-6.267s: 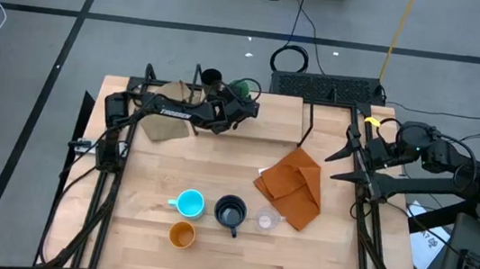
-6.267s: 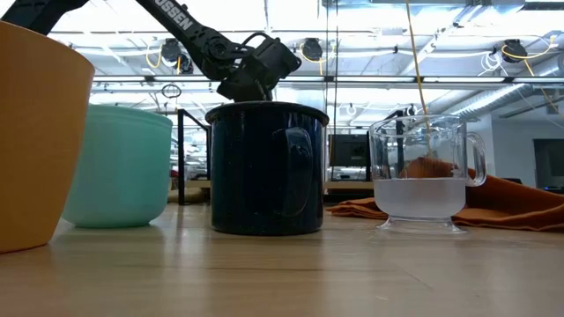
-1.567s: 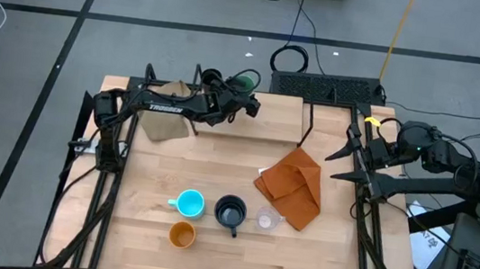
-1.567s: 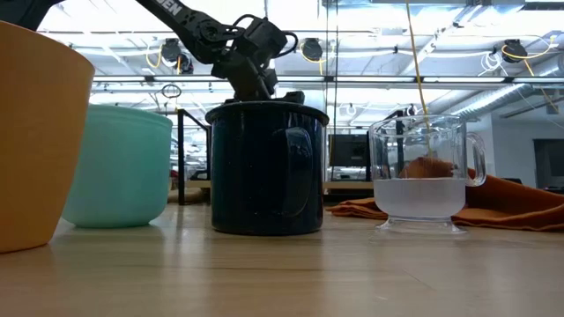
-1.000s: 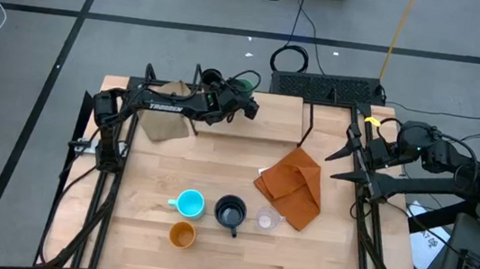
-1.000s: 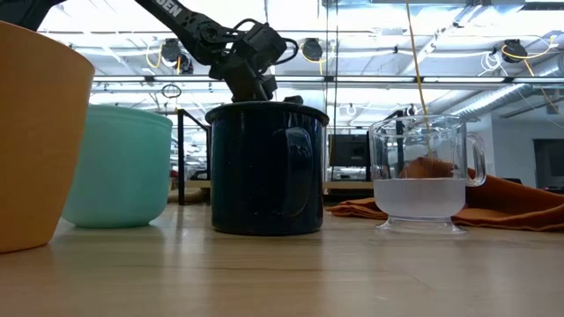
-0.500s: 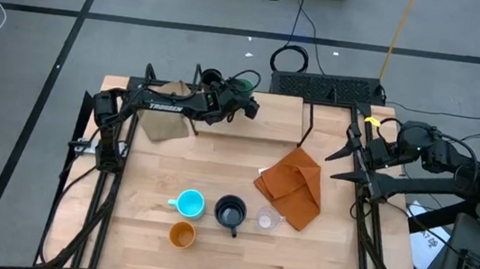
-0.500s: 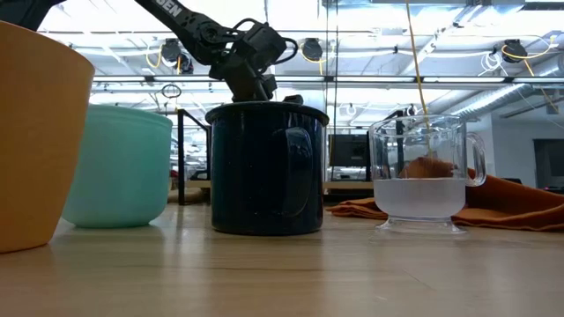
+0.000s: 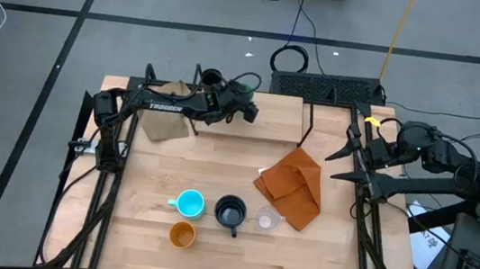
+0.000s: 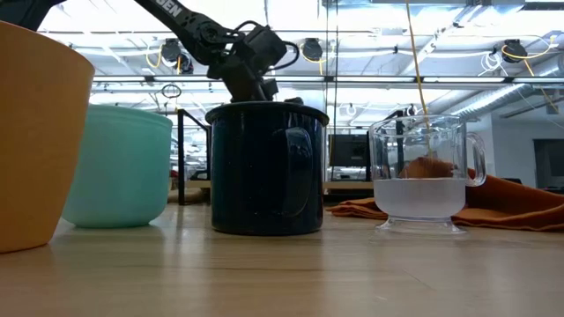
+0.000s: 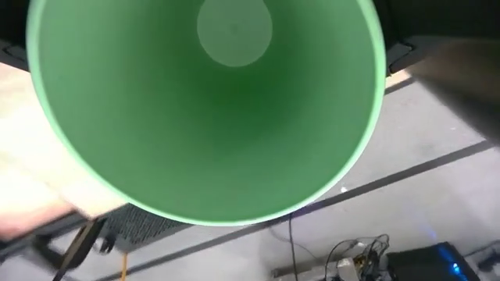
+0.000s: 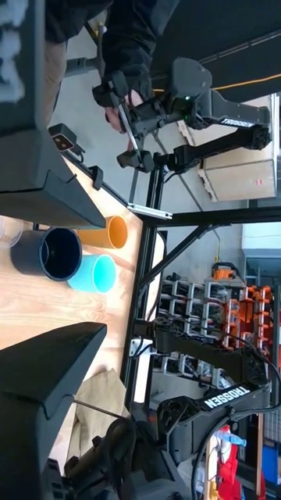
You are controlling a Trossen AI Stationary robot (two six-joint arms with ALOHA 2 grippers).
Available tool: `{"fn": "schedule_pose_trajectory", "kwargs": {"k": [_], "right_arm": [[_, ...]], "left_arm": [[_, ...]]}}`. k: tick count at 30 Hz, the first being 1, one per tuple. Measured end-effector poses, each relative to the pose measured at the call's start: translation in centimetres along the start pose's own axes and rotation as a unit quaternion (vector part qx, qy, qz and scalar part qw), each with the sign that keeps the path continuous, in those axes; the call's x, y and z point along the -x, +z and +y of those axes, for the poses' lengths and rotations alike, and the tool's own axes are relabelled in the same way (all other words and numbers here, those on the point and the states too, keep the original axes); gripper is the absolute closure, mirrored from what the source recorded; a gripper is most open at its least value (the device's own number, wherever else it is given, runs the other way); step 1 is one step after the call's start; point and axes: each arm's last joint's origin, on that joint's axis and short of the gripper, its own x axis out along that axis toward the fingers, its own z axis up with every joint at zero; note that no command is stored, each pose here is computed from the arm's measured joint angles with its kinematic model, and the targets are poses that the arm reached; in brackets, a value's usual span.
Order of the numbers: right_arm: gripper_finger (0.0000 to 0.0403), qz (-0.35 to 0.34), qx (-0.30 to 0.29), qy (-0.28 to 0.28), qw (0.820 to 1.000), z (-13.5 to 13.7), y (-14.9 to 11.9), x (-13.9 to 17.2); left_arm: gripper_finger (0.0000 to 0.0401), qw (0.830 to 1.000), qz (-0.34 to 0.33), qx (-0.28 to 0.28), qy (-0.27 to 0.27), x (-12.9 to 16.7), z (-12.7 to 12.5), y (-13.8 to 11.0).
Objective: Stack small to large cups/mugs on shelf
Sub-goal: Put the green cup on the shelf
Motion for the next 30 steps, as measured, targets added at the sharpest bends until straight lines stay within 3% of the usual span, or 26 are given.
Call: {"fn": "schedule_pose_trajectory", "kwargs": {"k": [6,16,30], "right_arm": [[0.0204,0.000,0.000,0.000,1.000,0.0,0.0,0.0],[0.0204,0.000,0.000,0.000,1.000,0.0,0.0,0.0],[0.0204,0.003,-0.001,0.000,1.000,0.0,-0.1,0.0]], "left_arm": [[0.0002,1.000,0.022,0.016,-0.002,-0.2,0.6,0.1],[0.0001,1.000,0.017,0.003,-0.007,1.0,-0.2,2.9],[0.0002,1.000,0.024,0.001,0.009,1.4,-0.5,2.5]]}}
